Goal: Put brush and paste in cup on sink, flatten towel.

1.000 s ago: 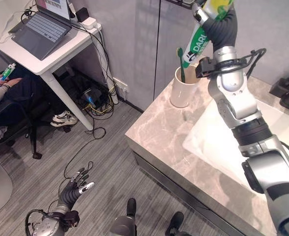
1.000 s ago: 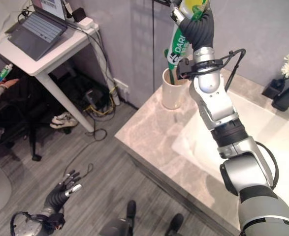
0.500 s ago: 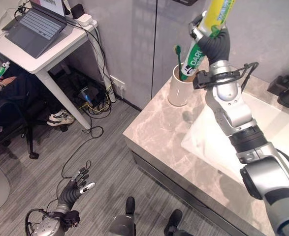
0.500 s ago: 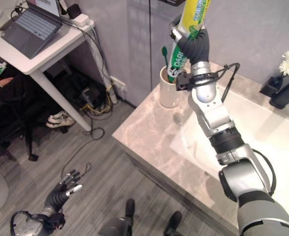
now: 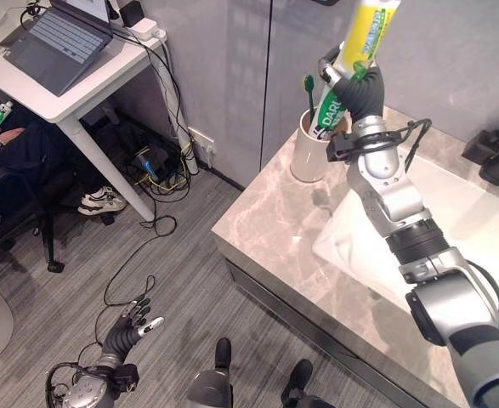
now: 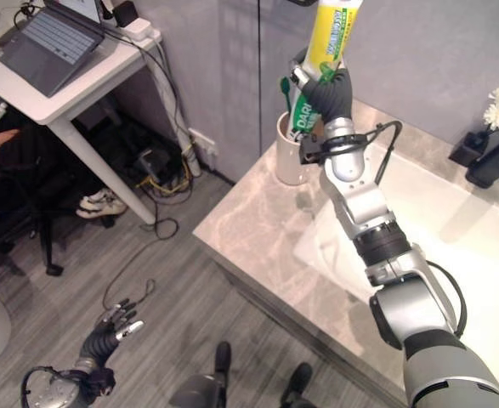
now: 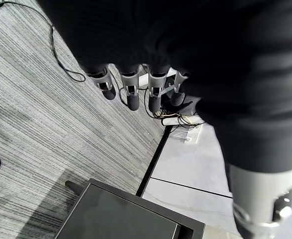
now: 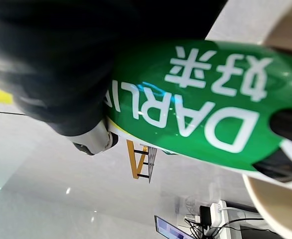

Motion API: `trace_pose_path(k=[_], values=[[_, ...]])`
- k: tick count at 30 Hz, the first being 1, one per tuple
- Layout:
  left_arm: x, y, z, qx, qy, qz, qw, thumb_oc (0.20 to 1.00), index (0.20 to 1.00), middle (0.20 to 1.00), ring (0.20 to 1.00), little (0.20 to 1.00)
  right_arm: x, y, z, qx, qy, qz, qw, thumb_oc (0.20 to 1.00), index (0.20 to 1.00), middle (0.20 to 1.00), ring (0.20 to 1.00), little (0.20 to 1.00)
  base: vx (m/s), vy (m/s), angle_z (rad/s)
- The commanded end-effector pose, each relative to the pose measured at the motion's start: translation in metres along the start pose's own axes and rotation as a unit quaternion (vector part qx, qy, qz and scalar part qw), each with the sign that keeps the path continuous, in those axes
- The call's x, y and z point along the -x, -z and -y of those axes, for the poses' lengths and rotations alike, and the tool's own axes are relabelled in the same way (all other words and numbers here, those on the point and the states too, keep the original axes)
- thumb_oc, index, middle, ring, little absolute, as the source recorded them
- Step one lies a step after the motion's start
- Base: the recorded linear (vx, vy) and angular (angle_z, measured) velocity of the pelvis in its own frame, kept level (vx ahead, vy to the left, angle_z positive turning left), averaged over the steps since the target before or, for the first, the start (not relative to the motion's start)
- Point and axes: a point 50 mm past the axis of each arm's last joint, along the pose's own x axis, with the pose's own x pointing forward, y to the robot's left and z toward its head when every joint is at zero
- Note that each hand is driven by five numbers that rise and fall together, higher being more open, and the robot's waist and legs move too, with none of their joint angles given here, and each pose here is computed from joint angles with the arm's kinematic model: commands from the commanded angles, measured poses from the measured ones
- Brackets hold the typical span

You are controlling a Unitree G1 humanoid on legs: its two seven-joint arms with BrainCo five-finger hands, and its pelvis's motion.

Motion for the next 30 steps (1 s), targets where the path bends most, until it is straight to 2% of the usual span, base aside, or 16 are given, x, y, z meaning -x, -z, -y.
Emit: trace_pose_path(k=[1, 3, 4, 6, 8, 9, 18, 20, 28, 30], values=[[0.000, -0.010, 0.007, -0.019, 0.018, 0.032, 0.999, 1.000, 1.000, 1.000, 1.000, 1.000, -0.018, -0.040, 0.008, -0.002, 0.014, 0.084, 0.996, 0.200, 0.200, 0.200, 0.200, 0.200, 0.00, 0.000, 0.00], [0.000, -0.013, 0.008, -0.016, 0.021, 0.037, 0.999, 1.000, 1.000, 1.000, 1.000, 1.000, -0.019, -0.039, 0.009, -0.003, 0.018, 0.080, 0.997, 0.200, 0.200, 0.200, 0.200, 0.200, 0.00, 0.000, 0.00], [0.001, -0.014, 0.008, -0.015, 0.023, 0.040, 0.999, 1.000, 1.000, 1.000, 1.000, 1.000, -0.019, -0.038, 0.010, -0.003, 0.020, 0.078, 0.997, 0.228, 0.228, 0.228, 0.228, 0.228, 0.00, 0.000, 0.00], [0.001, -0.015, 0.009, -0.014, 0.026, 0.041, 0.999, 1.000, 1.000, 1.000, 1.000, 1.000, -0.019, -0.037, 0.009, -0.004, 0.021, 0.074, 0.997, 0.354, 0.354, 0.354, 0.354, 0.354, 0.00, 0.000, 0.00], [0.001, -0.016, 0.010, -0.013, 0.028, 0.042, 0.999, 1.000, 1.000, 1.000, 1.000, 1.000, -0.020, -0.036, 0.009, -0.004, 0.022, 0.072, 0.997, 0.749, 0.749, 0.749, 0.749, 0.749, 0.00, 0.000, 0.00], [0.001, -0.016, 0.010, -0.013, 0.028, 0.042, 0.999, 1.000, 1.000, 1.000, 1.000, 1.000, -0.019, -0.035, 0.010, -0.002, 0.024, 0.070, 0.997, 1.000, 1.000, 1.000, 1.000, 1.000, 0.00, 0.000, 0.00], [-0.002, -0.018, 0.013, -0.020, 0.035, 0.044, 0.998, 1.000, 1.000, 1.000, 1.000, 1.000, -0.019, -0.035, 0.013, -0.015, 0.050, 0.069, 0.996, 1.000, 1.000, 1.000, 1.000, 1.000, 0.00, 0.000, 0.00], [-0.005, -0.027, 0.012, -0.048, 0.034, 0.063, 0.996, 1.000, 1.000, 1.000, 1.000, 1.000, -0.017, -0.038, 0.013, -0.018, 0.055, 0.082, 0.995, 1.000, 1.000, 1.000, 1.000, 1.000, 0.00, 0.000, 0.00], [-0.012, -0.045, 0.017, -0.054, 0.034, 0.105, 0.992, 1.000, 1.000, 1.000, 1.000, 1.000, -0.004, -0.065, 0.011, -0.035, 0.066, 0.158, 0.985, 1.000, 1.000, 1.000, 1.000, 1.000, 0.00, 0.001, 0.00], [-0.011, -0.072, 0.023, -0.048, 0.040, 0.167, 0.984, 1.000, 1.000, 1.000, 1.000, 1.000, 0.010, -0.080, 0.014, -0.031, 0.065, 0.209, 0.975, 1.000, 1.000, 1.000, 1.000, 1.000, 0.00, 0.000, 0.00]])
